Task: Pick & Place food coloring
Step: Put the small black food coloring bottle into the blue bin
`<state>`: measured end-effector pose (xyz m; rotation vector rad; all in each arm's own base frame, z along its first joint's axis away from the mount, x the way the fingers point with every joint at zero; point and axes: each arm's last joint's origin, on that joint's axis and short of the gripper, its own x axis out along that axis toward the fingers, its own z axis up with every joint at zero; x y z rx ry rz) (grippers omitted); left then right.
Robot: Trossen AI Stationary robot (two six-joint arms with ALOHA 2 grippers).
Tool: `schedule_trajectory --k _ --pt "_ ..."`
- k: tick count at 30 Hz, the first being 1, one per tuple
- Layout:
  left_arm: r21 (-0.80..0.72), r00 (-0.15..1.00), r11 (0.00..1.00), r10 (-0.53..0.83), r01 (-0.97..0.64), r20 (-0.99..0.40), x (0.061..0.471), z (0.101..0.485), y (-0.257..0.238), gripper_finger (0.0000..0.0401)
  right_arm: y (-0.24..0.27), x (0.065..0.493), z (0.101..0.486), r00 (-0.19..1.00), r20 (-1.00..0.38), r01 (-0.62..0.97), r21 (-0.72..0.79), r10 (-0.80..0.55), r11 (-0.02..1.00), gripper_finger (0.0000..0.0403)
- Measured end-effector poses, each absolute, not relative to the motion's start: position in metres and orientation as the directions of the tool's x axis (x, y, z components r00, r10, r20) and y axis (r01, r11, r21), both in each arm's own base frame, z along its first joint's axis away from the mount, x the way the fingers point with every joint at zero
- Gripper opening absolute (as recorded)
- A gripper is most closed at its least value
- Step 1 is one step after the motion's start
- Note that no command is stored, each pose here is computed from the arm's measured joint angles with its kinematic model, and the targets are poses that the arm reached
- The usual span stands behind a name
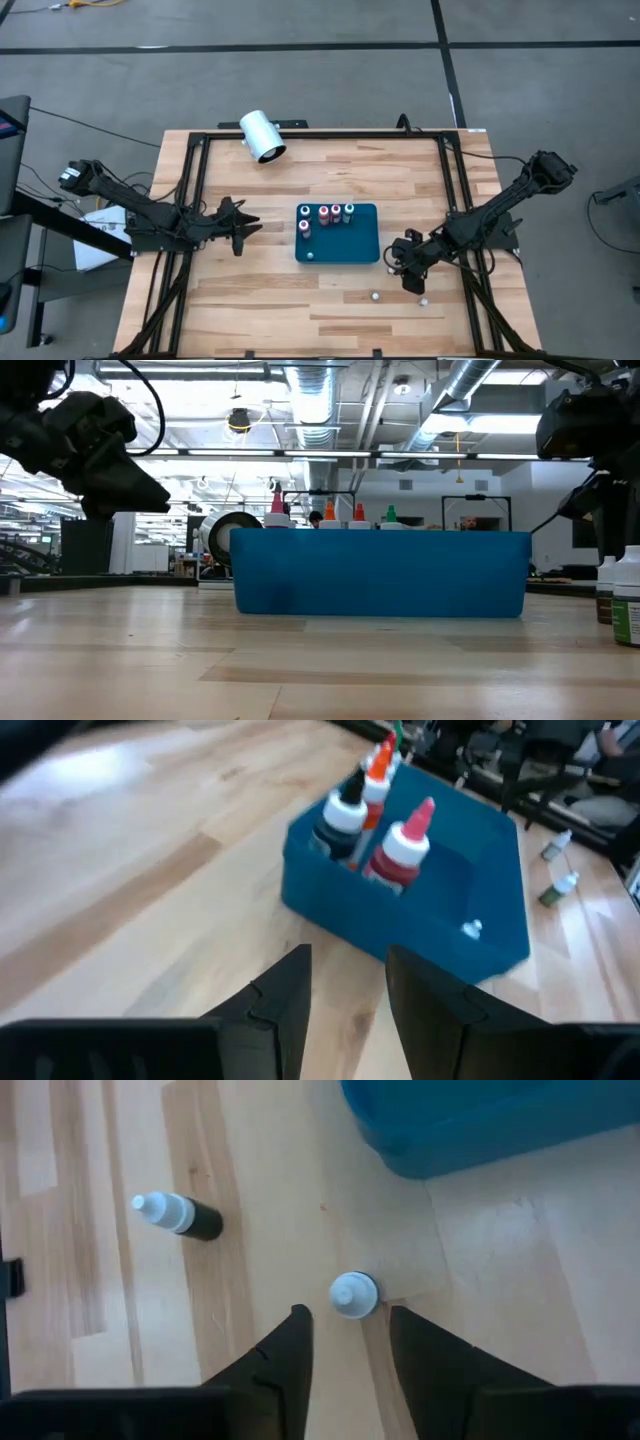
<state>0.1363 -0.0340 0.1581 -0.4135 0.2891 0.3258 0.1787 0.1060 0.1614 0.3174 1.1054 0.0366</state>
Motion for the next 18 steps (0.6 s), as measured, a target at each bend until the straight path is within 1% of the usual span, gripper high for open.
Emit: schedule_trajectory --k 5,9,13,18 --pt "-0.304 0.908 0.876 0.281 -0.375 -0.310 0.134 0.163 -0.027 0.0122 0.104 0.179 0.161 0.452 -0.874 0.173 0.283 0.179 0.944 0.0166" --pt "-0.299 0.910 0.880 0.276 -0.369 -0.309 0.131 0.165 -0.022 0.0122 0.101 0.181 0.161 0.453 -0.875 0.190 0.281 0.170 0.941 0.0187" --pt "-0.299 0.906 0.878 0.278 -0.374 -0.318 0.127 0.166 -0.018 0.0122 0.097 0.183 0.161 0.457 -0.875 0.209 0.281 0.160 0.937 0.0191" --pt "-0.294 0.908 0.877 0.295 -0.381 -0.296 0.122 0.169 -0.016 0.0122 0.096 0.185 0.162 0.465 -0.870 0.215 0.287 0.160 0.933 0.0181"
